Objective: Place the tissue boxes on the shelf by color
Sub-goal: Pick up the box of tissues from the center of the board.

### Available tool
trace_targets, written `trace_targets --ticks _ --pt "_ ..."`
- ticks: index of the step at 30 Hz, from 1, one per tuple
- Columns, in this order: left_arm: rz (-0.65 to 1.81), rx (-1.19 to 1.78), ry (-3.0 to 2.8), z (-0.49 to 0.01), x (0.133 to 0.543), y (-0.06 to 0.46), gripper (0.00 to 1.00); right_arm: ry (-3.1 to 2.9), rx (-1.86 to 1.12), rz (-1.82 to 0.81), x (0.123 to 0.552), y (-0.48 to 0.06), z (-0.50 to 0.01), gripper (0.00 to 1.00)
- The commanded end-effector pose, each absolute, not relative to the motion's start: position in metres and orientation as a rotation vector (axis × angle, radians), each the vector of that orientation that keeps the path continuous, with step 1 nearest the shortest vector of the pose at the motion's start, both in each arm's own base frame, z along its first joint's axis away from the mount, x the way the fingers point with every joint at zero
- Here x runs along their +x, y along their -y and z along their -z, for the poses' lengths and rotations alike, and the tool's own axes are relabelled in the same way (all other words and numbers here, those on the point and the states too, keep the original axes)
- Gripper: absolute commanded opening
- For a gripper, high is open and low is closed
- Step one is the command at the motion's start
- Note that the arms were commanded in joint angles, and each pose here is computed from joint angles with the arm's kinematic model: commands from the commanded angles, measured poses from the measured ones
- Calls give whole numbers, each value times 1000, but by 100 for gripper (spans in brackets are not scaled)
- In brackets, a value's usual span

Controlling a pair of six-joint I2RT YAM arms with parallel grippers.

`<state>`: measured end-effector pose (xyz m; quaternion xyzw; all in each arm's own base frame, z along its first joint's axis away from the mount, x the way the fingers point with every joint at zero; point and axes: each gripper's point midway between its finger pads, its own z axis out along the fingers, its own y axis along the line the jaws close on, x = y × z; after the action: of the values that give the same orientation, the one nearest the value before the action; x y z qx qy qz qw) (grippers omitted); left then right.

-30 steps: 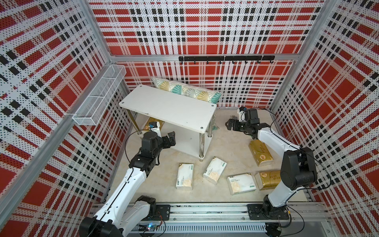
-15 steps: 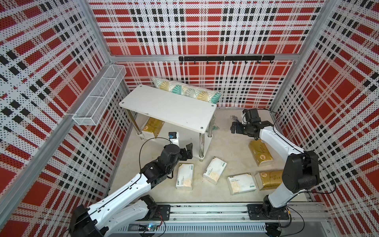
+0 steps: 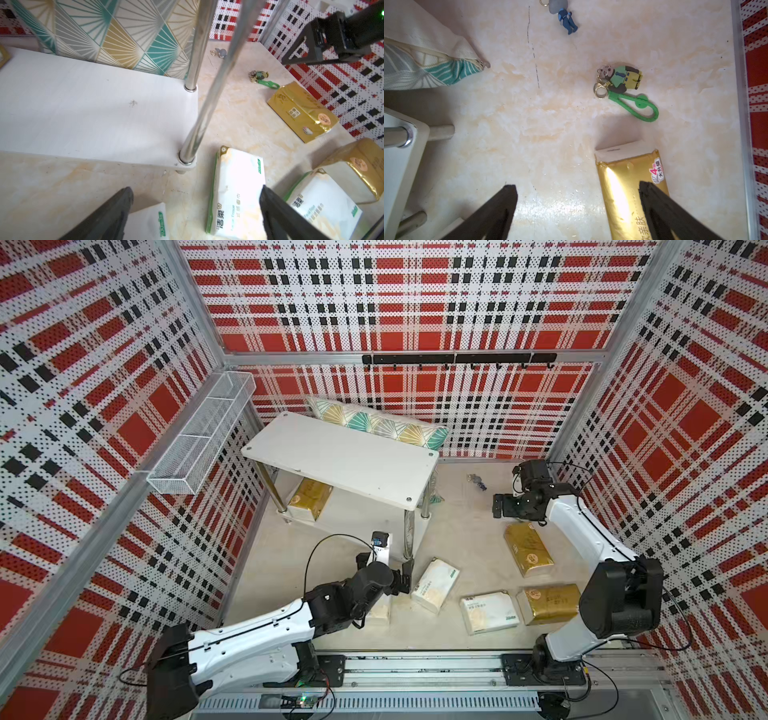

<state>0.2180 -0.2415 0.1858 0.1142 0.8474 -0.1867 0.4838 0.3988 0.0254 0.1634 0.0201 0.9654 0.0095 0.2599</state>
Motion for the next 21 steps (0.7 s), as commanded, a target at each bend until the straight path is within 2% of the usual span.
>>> trace_targets --ticks 1,12,21 --pt "491 364 -2067 -182 206 264 99 -2631 1 77 392 -11 -169 100" --pt "631 554 -1996 -191 183 318 99 -2705 85 162 373 30 -145 100" --pt "632 652 -2008 -185 179 348 99 -2750 20 128 362 31 -123 100"
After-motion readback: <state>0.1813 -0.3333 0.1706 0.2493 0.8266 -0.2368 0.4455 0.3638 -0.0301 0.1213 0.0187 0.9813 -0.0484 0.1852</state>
